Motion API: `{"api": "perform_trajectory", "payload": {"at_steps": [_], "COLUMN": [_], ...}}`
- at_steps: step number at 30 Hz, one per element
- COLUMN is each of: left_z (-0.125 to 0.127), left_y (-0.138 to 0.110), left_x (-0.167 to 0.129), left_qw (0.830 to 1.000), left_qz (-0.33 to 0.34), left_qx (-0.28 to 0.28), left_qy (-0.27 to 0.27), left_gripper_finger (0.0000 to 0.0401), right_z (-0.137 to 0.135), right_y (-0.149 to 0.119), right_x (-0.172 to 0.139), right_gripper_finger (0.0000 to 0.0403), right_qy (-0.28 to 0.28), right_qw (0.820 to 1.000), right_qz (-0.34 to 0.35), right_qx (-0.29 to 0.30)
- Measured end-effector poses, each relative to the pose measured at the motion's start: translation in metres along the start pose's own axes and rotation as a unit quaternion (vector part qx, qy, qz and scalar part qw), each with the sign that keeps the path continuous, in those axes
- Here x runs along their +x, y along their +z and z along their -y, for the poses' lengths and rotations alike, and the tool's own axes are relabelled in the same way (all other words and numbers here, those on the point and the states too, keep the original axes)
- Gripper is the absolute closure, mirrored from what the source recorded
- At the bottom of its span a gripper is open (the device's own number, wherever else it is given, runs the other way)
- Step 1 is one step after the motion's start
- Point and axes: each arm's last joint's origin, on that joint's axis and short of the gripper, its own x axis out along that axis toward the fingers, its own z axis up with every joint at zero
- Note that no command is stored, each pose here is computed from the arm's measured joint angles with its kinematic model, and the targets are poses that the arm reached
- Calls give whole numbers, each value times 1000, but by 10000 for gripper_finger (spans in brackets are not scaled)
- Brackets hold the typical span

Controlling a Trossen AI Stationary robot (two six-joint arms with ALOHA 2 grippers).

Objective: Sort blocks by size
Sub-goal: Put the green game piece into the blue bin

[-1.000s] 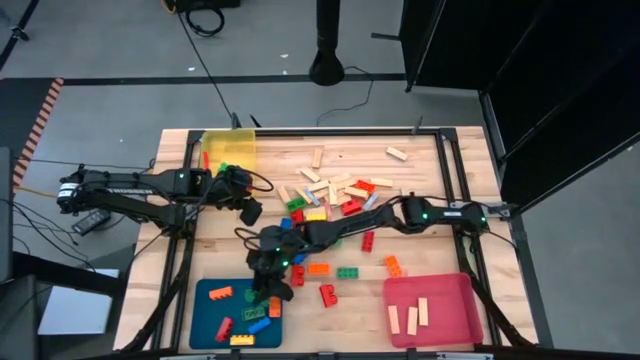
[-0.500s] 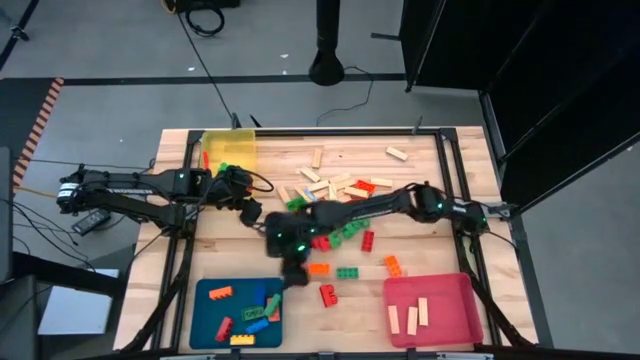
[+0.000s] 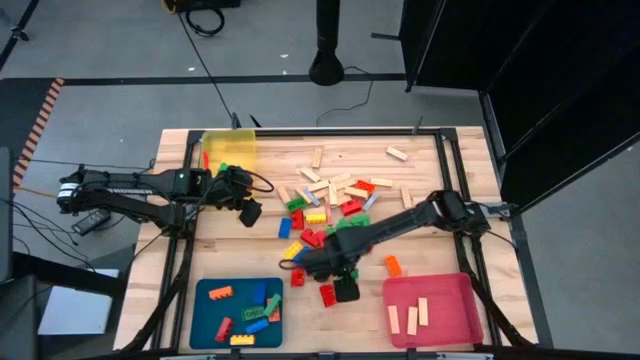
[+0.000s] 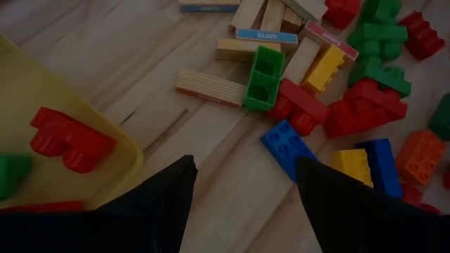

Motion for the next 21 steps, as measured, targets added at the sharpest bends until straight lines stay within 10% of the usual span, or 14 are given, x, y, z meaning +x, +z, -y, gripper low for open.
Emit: {"api": "perform_trajectory", "payload": {"at_steps": [21], "left_z": [0], "left_y": [0], "left_x": [0], "left_qw": [1000], "left_qz": [3], "left_qx": [3], "left_qy": [4], "left_gripper_finger": [148], "right_z": [4], "right_y": [-40], "right_x": [69], "right_gripper_finger": [143], "right_qy": [-74], "right_qw": [991], "right_qz": [46], "right_qx": [106]}}
